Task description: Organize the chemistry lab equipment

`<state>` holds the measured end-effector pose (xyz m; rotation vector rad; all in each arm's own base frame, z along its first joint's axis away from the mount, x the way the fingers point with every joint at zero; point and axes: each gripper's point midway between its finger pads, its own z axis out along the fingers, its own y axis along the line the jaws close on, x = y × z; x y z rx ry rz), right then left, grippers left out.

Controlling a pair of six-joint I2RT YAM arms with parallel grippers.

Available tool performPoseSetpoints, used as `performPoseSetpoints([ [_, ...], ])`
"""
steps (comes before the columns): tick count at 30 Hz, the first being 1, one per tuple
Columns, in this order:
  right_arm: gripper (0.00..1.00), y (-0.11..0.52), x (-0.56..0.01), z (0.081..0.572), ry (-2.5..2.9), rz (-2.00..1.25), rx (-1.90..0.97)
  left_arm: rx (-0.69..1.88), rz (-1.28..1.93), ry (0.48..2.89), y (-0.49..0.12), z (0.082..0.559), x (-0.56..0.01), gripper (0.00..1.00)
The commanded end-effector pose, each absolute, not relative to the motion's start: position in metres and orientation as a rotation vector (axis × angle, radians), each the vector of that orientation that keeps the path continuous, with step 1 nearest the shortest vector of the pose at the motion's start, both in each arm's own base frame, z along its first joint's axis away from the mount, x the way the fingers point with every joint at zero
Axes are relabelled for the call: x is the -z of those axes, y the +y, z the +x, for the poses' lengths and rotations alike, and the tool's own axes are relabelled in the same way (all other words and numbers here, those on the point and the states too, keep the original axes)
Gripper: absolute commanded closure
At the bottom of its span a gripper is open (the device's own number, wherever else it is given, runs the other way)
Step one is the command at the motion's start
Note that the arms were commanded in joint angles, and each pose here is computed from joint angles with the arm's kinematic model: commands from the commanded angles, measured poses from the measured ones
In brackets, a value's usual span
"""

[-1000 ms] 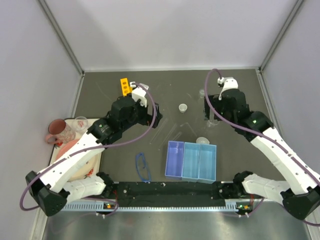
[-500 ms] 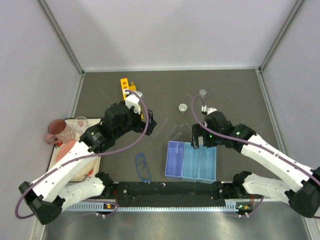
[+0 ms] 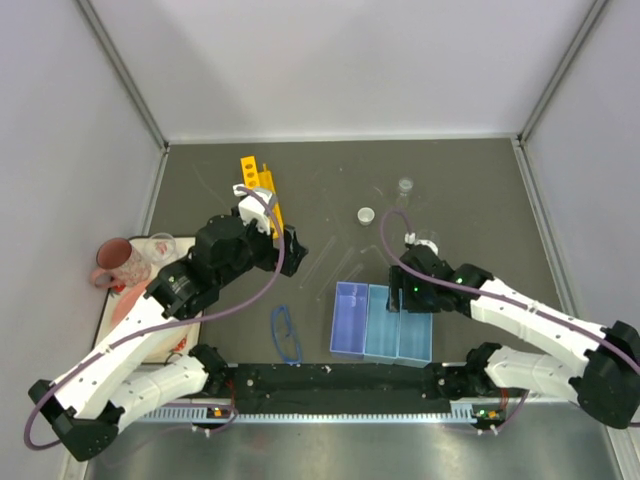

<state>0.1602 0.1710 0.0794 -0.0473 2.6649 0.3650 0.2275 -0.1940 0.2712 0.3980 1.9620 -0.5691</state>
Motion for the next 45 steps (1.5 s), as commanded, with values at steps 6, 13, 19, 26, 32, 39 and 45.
performPoseSetpoints([
  [6, 0.58, 0.201, -0.057, 0.167, 2.674, -0.031, -0.387, 0.584, 0.400, 1.957, -0.193, 0.224, -0.270, 0.01],
  [13, 0.88, 0.211, -0.047, 0.162, 2.705, -0.079, -0.328, 0.575, 0.402, 1.946, -0.190, 0.222, -0.271, 0.01],
  [19, 1.00, 0.209, -0.045, 0.162, 2.707, -0.085, -0.275, 0.565, 0.408, 1.943, -0.187, 0.221, -0.272, 0.01],
  [26, 1.00, 0.224, -0.102, 0.167, 2.627, -0.154, -0.286, 0.577, 0.413, 1.933, -0.187, 0.219, -0.276, 0.01],
  [32, 1.00, 0.227, -0.202, 0.181, 2.471, -0.157, -0.378, 0.578, 0.418, 1.930, -0.188, 0.219, -0.276, 0.01],
  [39, 1.00, 0.181, -0.284, 0.241, 2.311, 0.030, -0.294, 0.600, 0.420, 1.932, -0.191, 0.217, -0.276, 0.01],
  [45, 1.00, 0.123, -0.318, 0.298, 2.218, 0.290, -0.239, 0.600, 0.431, 1.938, -0.192, 0.217, -0.273, 0.01],
])
